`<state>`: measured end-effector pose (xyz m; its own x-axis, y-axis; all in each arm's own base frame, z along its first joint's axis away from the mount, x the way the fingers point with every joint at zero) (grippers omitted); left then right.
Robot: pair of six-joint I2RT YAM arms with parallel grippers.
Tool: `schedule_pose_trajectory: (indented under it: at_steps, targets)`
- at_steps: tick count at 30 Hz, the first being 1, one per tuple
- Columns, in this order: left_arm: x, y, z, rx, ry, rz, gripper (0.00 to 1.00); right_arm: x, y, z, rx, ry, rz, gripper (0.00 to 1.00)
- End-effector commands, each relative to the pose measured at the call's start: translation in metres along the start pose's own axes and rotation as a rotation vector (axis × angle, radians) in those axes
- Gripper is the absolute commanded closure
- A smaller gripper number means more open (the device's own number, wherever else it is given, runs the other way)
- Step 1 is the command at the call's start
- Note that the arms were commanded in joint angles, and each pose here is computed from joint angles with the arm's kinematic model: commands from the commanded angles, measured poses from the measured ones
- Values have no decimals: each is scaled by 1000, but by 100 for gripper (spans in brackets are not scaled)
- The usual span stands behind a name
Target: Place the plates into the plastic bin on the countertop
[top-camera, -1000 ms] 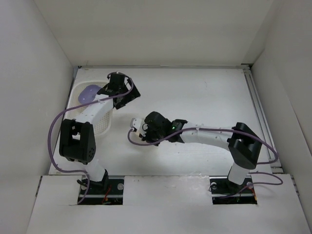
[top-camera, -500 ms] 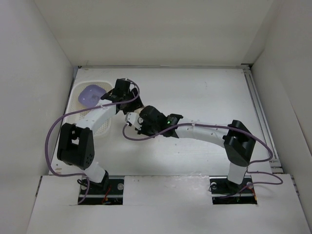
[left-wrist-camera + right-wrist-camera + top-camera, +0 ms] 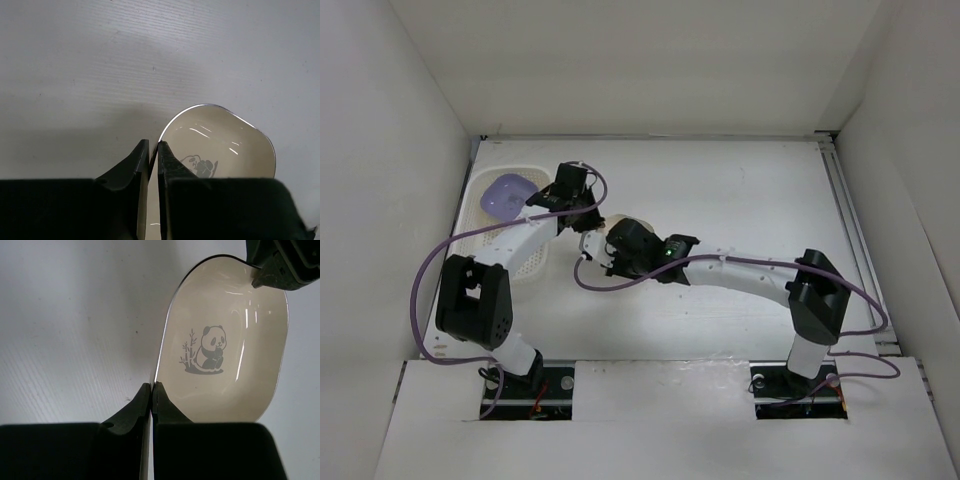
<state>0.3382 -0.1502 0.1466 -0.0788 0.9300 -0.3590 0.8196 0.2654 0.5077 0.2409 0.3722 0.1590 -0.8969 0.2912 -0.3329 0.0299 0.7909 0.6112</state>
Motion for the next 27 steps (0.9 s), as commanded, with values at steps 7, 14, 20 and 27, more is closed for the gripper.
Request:
schedule_pose_trajectory:
  at_steps: [7,14,20,27]
  targets:
    - [-12,19,-19,-79,-15,-30,100,-37,34,-39,-177,-206,48,80]
    - [-18,33,-36,-140,-30,-29,100,-42,28,-27,-161,-214,80,31]
    - [-7,51,-45,-204,-11,-76,100,-49,23,-28,-156,-258,135,0]
    - [32,113,-96,-424,118,-260,100,-70,11,-53,-222,-401,318,0]
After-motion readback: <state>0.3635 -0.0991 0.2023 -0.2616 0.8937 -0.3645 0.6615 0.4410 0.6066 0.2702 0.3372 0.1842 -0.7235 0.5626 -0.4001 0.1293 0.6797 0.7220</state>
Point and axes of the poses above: each gripper's point midway between its finger pads, its own z axis out along the fingers, its own x axis along the line the jaws close on, y = z × x, the point moved 4 cm from there along -z, back along the fingers, and after that the axes turned 3 degrees about z, right-handed, at the moved point
